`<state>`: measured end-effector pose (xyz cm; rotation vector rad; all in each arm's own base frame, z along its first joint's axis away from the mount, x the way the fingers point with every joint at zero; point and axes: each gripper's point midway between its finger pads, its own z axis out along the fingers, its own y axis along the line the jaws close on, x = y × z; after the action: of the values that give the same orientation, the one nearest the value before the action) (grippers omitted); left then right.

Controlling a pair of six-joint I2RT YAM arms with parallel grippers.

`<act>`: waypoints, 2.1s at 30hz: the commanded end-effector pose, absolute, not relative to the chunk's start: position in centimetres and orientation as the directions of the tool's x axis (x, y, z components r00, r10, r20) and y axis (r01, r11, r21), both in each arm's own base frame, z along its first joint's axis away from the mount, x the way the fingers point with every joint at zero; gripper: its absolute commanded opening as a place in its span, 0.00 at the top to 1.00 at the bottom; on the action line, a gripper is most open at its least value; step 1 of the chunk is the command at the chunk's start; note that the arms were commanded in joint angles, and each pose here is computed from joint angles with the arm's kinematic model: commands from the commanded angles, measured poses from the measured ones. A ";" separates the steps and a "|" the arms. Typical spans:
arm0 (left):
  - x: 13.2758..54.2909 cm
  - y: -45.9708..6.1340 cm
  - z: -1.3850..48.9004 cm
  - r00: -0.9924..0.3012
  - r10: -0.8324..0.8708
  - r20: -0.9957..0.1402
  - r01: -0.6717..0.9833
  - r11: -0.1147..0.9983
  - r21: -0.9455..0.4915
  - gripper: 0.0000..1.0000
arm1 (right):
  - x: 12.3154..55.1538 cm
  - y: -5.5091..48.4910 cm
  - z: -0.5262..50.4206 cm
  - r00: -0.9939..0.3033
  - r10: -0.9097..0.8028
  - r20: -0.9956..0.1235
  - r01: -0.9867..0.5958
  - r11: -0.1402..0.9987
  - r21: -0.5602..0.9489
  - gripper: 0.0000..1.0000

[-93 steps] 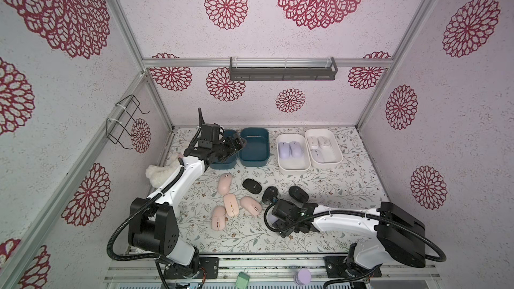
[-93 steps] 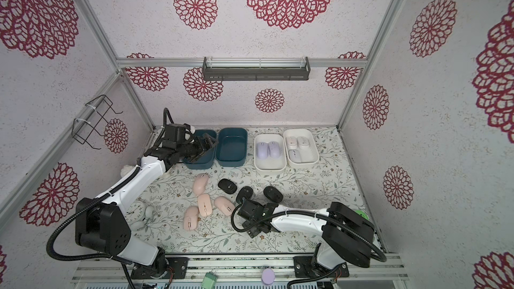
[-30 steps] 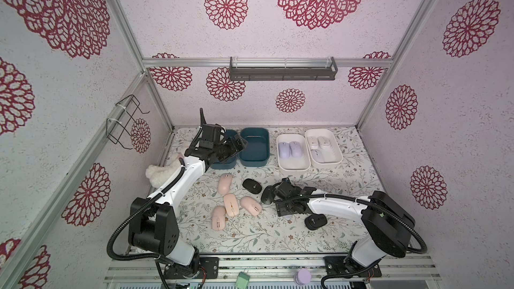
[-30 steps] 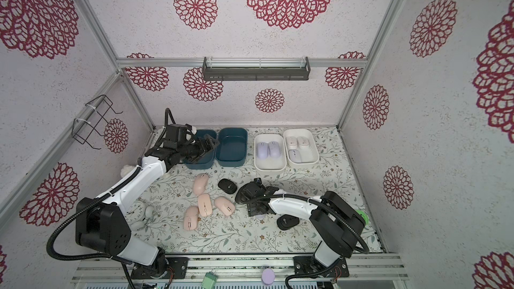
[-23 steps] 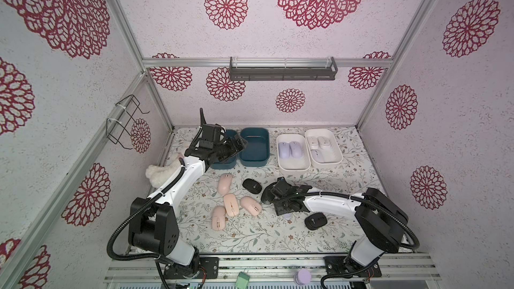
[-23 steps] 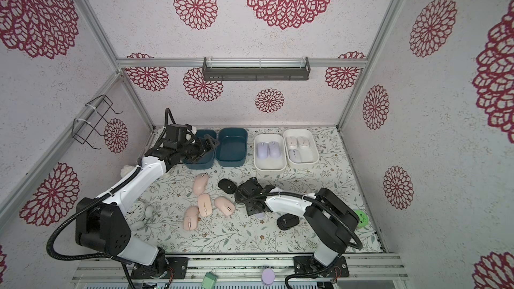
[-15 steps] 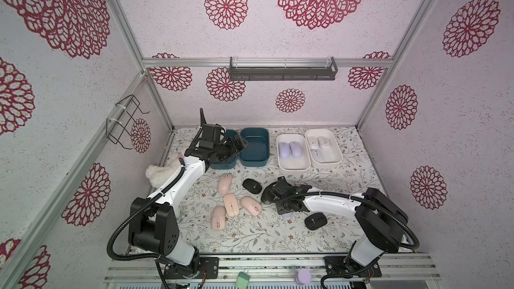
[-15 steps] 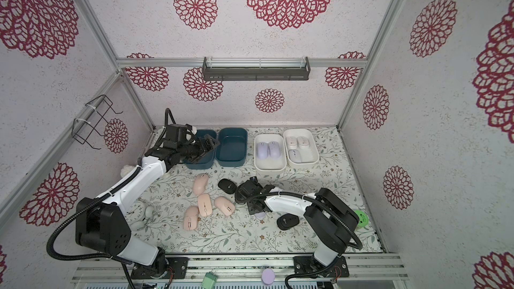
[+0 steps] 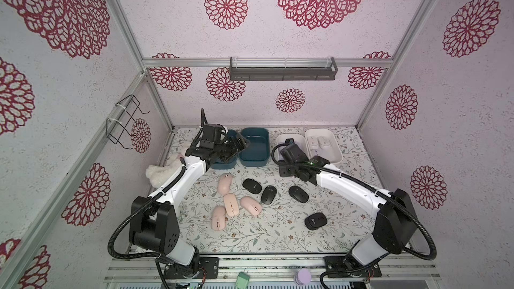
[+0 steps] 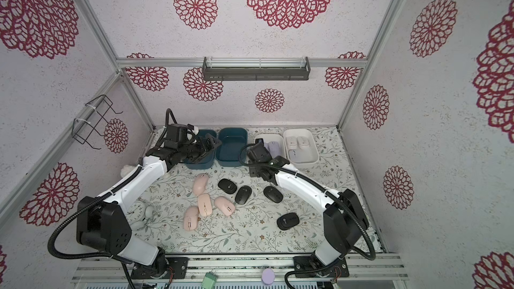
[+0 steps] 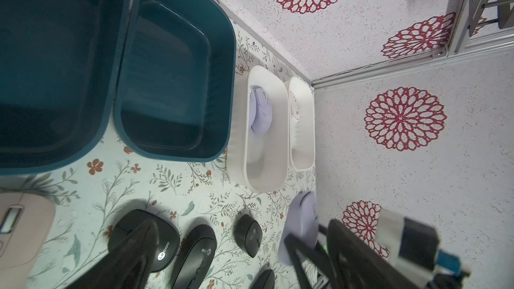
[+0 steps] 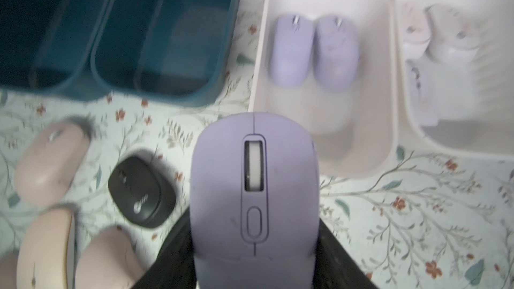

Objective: Place the mice by color into the storage box
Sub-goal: Pick up the mouse from the center of the board, then place the mouse in the storage box.

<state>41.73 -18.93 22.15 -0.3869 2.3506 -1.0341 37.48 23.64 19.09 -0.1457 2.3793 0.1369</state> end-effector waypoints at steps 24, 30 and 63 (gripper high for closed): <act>41.9 -20.3 20.8 -0.840 -0.443 -0.315 -0.053 0.643 -0.764 0.03 | 46.6 21.5 7.6 -0.888 0.008 -0.460 -0.067 0.987 0.147 0.47; 41.9 -20.3 20.7 -0.842 -0.440 -0.312 -0.055 0.645 -0.763 0.03 | 46.2 22.3 6.2 -0.914 0.030 -0.406 -0.052 0.980 0.190 0.46; 41.8 -20.2 21.2 -0.837 -0.440 -0.325 -0.048 0.651 -0.758 0.03 | 42.6 18.0 16.1 -0.798 0.065 -0.599 -0.029 0.989 0.147 0.43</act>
<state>41.79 -19.81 20.59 -0.4025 2.3953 -1.0692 44.09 19.60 16.70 0.0224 2.4756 0.2785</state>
